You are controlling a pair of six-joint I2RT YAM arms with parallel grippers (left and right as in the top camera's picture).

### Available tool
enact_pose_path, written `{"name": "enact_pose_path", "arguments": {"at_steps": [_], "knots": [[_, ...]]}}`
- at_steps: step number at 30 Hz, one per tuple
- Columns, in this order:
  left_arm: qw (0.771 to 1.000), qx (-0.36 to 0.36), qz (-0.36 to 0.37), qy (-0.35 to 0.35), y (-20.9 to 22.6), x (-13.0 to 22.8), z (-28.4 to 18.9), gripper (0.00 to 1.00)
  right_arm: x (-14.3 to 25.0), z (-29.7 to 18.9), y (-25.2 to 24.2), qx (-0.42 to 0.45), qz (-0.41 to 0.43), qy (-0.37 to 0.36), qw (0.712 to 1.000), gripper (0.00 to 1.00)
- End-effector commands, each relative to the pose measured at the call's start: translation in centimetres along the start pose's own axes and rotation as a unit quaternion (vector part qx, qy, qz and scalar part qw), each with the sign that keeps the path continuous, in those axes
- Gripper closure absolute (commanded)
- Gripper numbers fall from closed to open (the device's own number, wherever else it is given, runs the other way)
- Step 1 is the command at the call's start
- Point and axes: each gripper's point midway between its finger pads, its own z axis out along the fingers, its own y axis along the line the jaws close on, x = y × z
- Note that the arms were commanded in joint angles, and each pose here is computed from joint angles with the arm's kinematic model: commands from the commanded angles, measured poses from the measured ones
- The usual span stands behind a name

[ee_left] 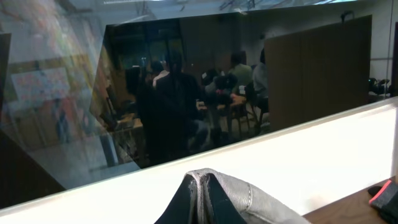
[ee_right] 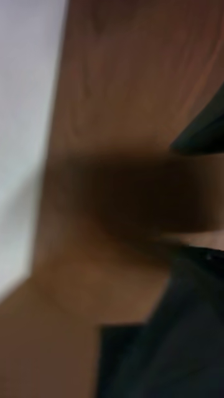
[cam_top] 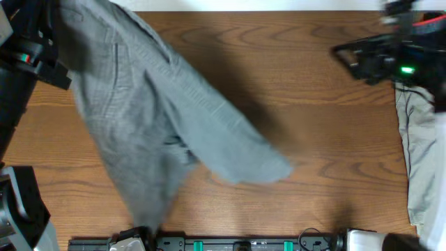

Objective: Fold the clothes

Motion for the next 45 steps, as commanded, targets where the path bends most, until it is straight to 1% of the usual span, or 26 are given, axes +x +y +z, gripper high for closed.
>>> {"name": "enact_pose_path", "arguments": {"at_steps": [1,5,8,11,16,19,30,35,39,45], "knots": [[0.999,0.002,0.016,-0.028,-0.8,-2.1,-1.0,0.94,1.4,3.1,2.2,-0.052,-0.094,0.043,0.993,0.52],[0.999,0.002,0.019,-0.032,-0.8,-2.3,-1.0,0.94,3.5,6.1,4.4,-0.093,-0.142,0.092,0.981,0.49],[0.999,0.002,0.021,-0.034,-0.8,-2.4,-1.0,0.94,4.7,7.8,4.9,-0.092,-0.177,0.121,0.972,0.5],[0.999,0.003,0.025,-0.04,-0.9,-2.7,-1.0,0.94,6.0,9.3,5.6,-0.102,-0.225,0.147,0.958,0.5],[0.999,0.003,0.029,-0.045,-0.9,-3.0,-1.1,0.94,7.2,10.9,5.8,-0.118,-0.27,0.168,0.941,0.5],[0.999,0.002,0.029,-0.045,-0.8,-2.9,-1.0,0.94,7.9,11.3,6.7,-0.149,-0.296,0.171,0.928,0.46],[0.998,-0.02,0.026,-0.044,0.3,-2.7,-0.6,0.94,9.9,12.7,10.7,-0.2,-0.332,0.189,0.902,0.43],[0.998,-0.02,0.029,-0.047,0.4,-2.8,-0.5,0.94,10.6,13.8,11.3,-0.212,-0.336,0.199,0.896,0.41],[0.998,-0.02,0.03,-0.05,0.2,-3.0,-0.6,0.94,11.1,15.6,11.6,-0.224,-0.341,0.201,0.891,0.41],[0.998,-0.02,0.033,-0.054,0.1,-3.4,-0.8,0.94,11.3,19.7,11.7,-0.231,-0.356,0.189,0.886,0.41]]}}
